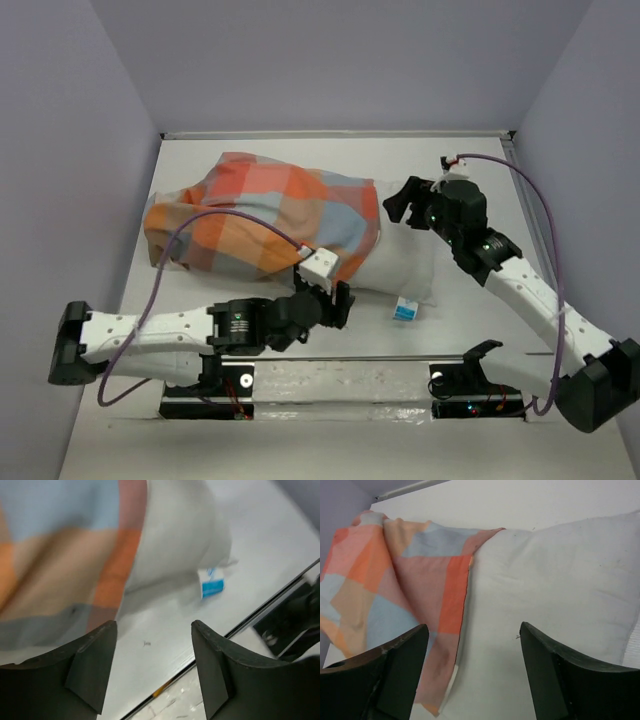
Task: Put the pillow into the pillowcase
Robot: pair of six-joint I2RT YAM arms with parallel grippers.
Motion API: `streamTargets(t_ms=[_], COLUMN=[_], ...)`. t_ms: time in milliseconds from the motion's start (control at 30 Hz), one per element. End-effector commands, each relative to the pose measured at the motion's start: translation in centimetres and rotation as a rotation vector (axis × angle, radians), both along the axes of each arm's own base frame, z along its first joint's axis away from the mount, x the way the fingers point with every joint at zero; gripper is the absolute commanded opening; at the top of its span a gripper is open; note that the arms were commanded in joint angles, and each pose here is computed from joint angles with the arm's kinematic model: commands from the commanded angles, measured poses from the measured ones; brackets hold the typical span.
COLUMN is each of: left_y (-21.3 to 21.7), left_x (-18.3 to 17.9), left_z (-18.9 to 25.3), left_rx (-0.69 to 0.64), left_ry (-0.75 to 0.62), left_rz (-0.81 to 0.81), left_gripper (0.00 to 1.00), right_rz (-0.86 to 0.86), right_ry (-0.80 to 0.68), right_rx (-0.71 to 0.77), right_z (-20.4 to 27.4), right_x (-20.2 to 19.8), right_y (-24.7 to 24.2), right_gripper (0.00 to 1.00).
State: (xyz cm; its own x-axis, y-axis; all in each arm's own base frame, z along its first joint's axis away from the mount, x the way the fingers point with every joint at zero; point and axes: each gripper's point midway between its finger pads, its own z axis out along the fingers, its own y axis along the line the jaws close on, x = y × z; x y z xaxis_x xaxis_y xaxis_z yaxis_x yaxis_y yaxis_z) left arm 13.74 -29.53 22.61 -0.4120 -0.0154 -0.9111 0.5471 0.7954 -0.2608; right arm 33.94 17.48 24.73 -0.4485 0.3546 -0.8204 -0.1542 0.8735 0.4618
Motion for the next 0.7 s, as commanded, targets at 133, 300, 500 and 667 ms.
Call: streamTargets(t_ms=[133, 300, 500, 667], left_y=[1.4, 2.1, 3.7, 4.7], left_x=[-1.1, 0.8, 4.0, 5.8], left_z=[-11.0, -14.1, -15.8, -16.5], left_rx=[0.470, 0.601, 0.751, 0.733], left_ry=[-0.040, -0.038, -0.047, -0.018], left_rz=[0.164, 0.285, 0.455, 0.529], left_gripper=[0.87, 0.91, 0.91, 0.71], right_rz=[0.207, 0.222, 0.190, 0.042], right_ry=[0.054, 0.073, 0.097, 0.101], right_rx=[0.024, 0.012, 0.007, -0.003], right_z=[-1.6, -2.6, -3.8, -4.9], right_x=[-7.7, -9.3, -9.4, -9.3], right_y=[0.2, -0.4, -1.0, -3.4], right_gripper=[0.74, 0.80, 0.87, 0.91])
